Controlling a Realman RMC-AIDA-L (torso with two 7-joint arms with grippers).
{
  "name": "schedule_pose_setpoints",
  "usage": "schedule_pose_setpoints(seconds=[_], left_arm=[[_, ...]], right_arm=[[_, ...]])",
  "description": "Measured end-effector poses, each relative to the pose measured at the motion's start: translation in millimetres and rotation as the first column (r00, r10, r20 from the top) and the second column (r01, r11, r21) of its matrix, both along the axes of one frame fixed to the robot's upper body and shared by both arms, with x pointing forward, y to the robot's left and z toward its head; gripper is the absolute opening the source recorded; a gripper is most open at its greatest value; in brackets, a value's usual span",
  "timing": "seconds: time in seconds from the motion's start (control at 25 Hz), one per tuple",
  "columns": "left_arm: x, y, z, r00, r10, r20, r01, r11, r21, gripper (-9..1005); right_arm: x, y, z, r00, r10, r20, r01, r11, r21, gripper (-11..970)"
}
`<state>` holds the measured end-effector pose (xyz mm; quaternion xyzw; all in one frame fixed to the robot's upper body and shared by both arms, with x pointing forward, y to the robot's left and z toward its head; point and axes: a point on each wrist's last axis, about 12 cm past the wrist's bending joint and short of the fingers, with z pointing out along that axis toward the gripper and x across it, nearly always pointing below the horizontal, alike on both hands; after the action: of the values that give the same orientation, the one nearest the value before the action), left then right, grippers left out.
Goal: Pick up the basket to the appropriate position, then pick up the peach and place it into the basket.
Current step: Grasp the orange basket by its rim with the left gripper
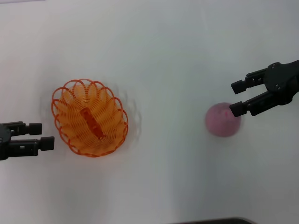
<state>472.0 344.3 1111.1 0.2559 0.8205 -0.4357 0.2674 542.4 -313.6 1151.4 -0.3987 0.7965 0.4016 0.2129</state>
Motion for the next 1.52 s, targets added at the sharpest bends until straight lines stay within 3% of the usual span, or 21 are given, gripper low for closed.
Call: schedule_pose_setpoints(seconds=[0.76,0.92,1.08,1.28,1.52], left_arm=[[6.6,-1,4.7,1.0,0.017,-0.015,-0.017,1.0,-0.008,846],[27.8,1,20.2,0.991,0.122,-0.052,-0.122,0.993,0.007,845],[58.2,-6,49.7,0.982,0.178,-0.061,-0.175,0.984,0.044,843],[97.7,-43,77.9,0.991,0.134,-0.017,-0.126,0.963,0.238,842],[130.8,-96,83.0,1.0,0.016,0.027,-0.027,0.872,0.489,827]], right_arm=[[0.4,1,0.3,1.0,0.002,0.001,-0.002,1.0,-0.001,924],[1.2,1,0.8,1.0,0.005,0.003,-0.005,1.0,-0.002,924],[1.9,3,1.1,1.0,0.01,0.004,-0.01,1.0,-0.005,924],[2.2,3,0.8,1.0,0.01,0.005,-0.01,1.0,-0.005,925],[2.7,4,0.9,1.0,0.011,0.006,-0.011,1.0,-0.004,925]])
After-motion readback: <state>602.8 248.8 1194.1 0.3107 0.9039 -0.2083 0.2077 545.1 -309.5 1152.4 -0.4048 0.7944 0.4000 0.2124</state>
